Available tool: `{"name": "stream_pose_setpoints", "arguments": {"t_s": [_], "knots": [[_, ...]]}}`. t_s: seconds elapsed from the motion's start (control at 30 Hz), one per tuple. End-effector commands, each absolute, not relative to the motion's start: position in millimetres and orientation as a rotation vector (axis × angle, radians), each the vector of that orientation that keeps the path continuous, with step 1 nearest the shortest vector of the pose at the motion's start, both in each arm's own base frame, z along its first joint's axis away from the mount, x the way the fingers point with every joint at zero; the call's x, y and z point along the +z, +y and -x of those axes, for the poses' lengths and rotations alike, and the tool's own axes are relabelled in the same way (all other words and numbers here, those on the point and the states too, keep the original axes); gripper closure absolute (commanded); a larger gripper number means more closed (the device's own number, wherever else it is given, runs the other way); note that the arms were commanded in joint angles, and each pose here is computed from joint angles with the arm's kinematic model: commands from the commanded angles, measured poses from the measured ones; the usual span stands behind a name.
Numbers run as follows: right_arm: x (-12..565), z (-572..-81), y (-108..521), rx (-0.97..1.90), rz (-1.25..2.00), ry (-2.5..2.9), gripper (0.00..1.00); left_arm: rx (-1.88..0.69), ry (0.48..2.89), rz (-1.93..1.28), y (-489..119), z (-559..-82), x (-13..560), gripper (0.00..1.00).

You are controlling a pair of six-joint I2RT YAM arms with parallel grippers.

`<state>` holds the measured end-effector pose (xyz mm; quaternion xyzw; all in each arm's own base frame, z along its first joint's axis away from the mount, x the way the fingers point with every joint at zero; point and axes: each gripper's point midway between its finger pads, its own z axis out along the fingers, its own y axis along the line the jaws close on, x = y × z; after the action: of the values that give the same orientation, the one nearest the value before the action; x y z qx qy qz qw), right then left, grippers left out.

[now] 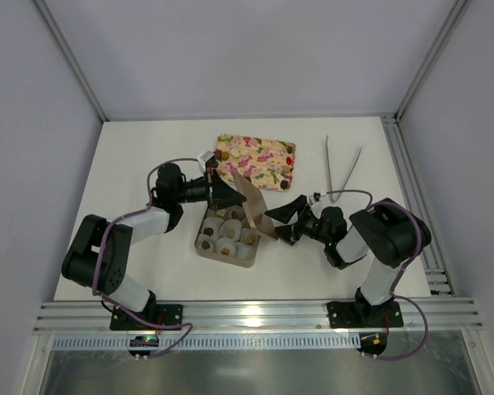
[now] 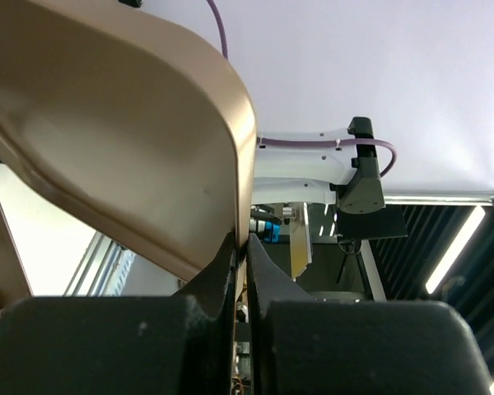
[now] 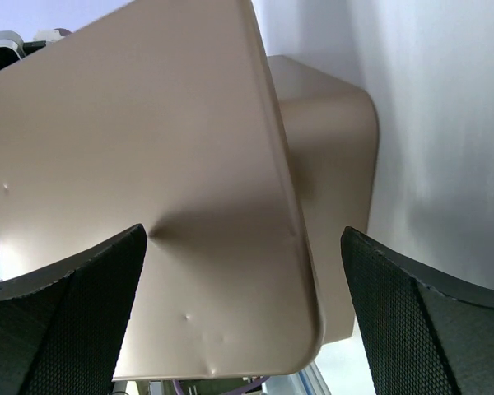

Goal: Pack the chocolate

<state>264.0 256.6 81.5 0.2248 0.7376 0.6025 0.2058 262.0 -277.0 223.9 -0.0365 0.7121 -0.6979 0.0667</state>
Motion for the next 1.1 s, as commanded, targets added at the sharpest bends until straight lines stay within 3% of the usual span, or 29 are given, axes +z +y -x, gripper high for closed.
{"name": "stream_pose_setpoints", "arguments": {"t_s": [0.0, 0.5, 1.07], "knots": [[135, -275, 265, 1.77, -0.424, 1.802, 0.0, -2.107, 2.114, 0.036, -271, -252, 228, 1.0], [125, -267, 275, 1.759, -0.369, 1.842, 0.02, -2.043, 2.233, 0.099, -262, -237, 192, 1.0], [92, -260, 289, 1.518, -0.23, 2.063, 0.03, -1.625, 2.588, 0.076, -229, -222, 137, 0.92]]}}
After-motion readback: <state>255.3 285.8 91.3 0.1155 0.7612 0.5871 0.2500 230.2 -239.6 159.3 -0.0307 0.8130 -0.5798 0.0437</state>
